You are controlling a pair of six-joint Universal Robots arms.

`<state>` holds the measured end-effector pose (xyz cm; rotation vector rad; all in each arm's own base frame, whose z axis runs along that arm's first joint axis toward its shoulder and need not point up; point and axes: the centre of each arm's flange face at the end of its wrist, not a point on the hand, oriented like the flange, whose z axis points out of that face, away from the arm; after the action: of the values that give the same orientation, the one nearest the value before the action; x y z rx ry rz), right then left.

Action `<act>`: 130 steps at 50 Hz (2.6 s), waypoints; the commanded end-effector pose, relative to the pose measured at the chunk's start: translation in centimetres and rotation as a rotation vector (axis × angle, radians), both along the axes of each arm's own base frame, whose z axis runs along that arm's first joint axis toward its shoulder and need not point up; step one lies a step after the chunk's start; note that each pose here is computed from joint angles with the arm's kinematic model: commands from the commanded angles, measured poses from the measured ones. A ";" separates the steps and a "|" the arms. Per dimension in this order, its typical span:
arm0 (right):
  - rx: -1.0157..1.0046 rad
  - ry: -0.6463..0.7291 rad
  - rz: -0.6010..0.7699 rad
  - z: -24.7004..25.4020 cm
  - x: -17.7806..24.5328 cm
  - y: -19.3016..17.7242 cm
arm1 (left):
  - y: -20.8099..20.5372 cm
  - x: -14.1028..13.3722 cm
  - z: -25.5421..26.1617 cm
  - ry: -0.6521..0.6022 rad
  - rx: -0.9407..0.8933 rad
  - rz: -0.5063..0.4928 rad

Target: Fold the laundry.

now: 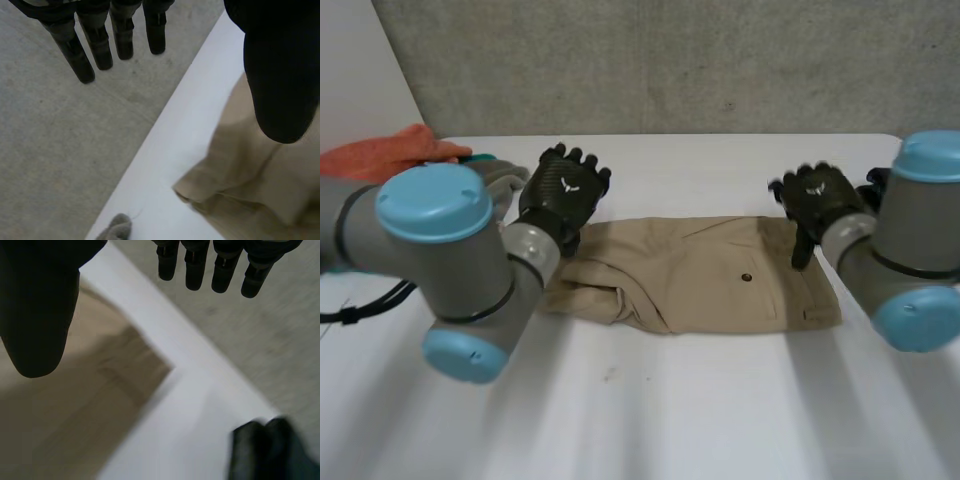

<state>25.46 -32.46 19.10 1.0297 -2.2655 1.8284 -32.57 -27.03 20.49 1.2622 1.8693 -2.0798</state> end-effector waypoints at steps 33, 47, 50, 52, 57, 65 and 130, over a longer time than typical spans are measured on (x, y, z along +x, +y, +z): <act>0.152 -0.010 0.005 -5.3 -3.3 3.6 | -2.0 1.8 -7.8 -0.043 0.212 -0.051; 0.146 -0.010 0.001 -6.0 -3.4 3.9 | -2.3 1.9 -7.5 -0.047 0.193 -0.013; 0.149 -0.009 -0.003 -6.1 -3.6 4.0 | -2.7 3.0 -7.1 -0.067 0.182 0.068; 0.147 -0.010 -0.003 -6.1 -3.7 4.0 | -2.8 3.4 -6.9 -0.068 0.180 0.095; 0.123 -0.015 -0.001 -6.1 -3.6 3.7 | -2.3 4.0 -6.5 -0.065 0.189 0.082; 0.039 0.024 0.004 -6.5 -3.4 2.7 | -1.1 3.6 -4.2 -0.022 0.156 0.019; 0.039 -0.456 0.117 3.9 0.7 2.7 | 3.1 -7.0 1.2 0.371 0.236 -0.253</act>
<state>26.17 -28.26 24.99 0.8053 -2.4211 2.4493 -36.30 -25.15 26.51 1.1257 2.1394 -2.5691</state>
